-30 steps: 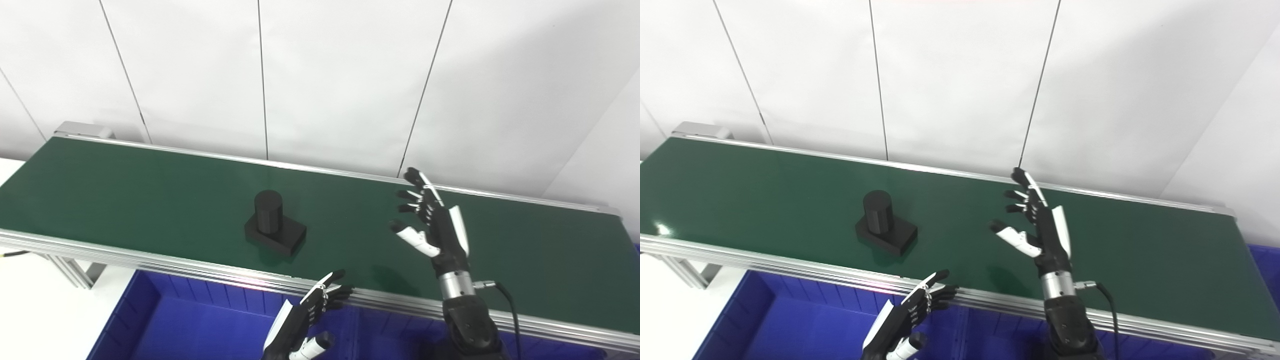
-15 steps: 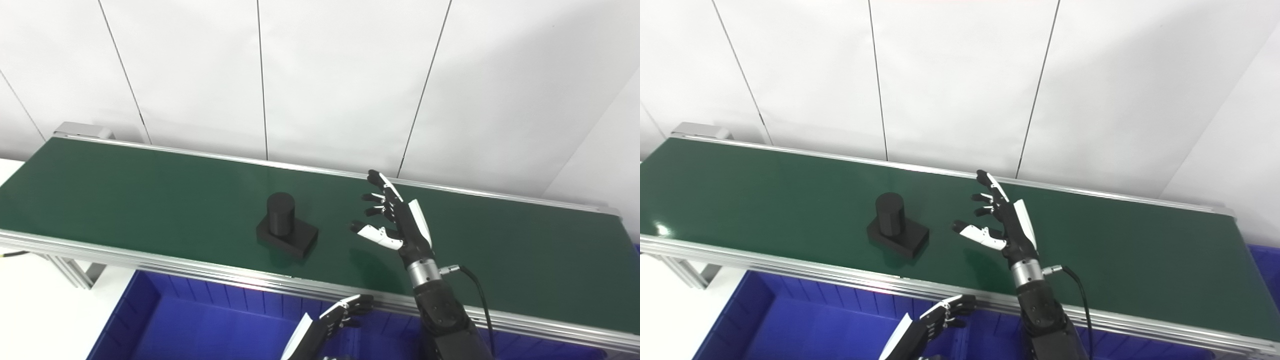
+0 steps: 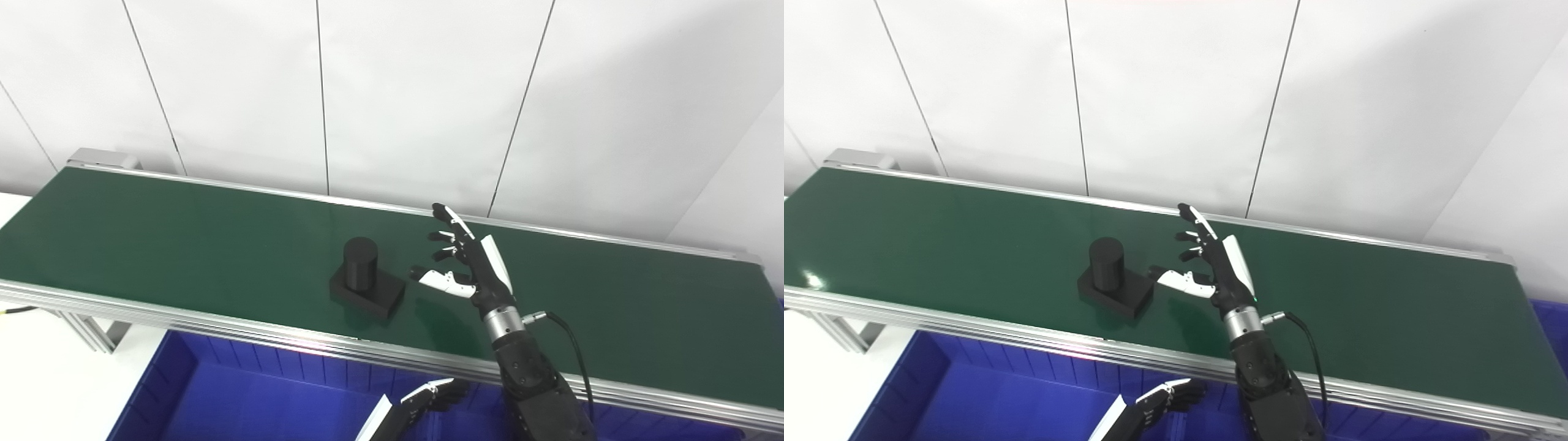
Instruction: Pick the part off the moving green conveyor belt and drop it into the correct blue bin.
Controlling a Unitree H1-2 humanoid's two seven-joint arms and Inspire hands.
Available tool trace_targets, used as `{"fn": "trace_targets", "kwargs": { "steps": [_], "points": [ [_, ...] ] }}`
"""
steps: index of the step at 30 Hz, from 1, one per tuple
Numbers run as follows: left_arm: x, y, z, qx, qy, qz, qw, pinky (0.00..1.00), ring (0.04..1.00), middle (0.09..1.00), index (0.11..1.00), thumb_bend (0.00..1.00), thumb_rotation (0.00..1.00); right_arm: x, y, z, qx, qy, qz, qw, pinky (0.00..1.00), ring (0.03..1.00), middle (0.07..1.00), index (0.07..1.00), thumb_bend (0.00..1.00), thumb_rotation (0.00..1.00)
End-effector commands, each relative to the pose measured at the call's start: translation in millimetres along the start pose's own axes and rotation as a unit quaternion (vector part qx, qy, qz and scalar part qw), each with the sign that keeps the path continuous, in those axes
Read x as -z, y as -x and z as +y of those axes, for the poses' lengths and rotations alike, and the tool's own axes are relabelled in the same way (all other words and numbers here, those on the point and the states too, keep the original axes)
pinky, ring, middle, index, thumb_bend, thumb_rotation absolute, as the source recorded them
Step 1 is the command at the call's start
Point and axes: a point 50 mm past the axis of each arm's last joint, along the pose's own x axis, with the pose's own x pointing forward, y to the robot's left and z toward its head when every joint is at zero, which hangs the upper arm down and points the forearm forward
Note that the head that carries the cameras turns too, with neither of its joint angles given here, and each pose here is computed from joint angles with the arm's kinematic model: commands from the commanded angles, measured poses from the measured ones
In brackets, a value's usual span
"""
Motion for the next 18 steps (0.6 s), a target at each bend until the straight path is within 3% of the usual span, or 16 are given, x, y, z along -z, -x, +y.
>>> {"fn": "trace_targets", "kwargs": {
  "steps": [1, 9, 18],
  "points": [
    [-6, -4, 0, -0.004, -0.003, -0.028, 1.000, 0.81, 0.819, 0.828, 0.815, 1.00, 0.88, -23, -22, -3, 0.002, 0.011, -0.030, 0.999, 0.58, 0.772, 0.935, 0.932, 0.98, 0.60],
    [0, 4, 12, -0.016, -0.019, -0.019, 1.000, 0.82, 0.830, 0.837, 0.818, 1.00, 0.87, -21, -29, 5, -0.020, 0.020, -0.012, 1.000, 0.61, 0.783, 0.965, 0.917, 0.99, 0.53],
    [-2, 12, 18, -0.023, -0.035, -0.024, 0.999, 0.80, 0.816, 0.821, 0.806, 1.00, 0.88, -14, -34, 11, -0.041, 0.039, -0.006, 0.998, 0.68, 0.804, 0.903, 0.897, 1.00, 0.54]
  ]
}}
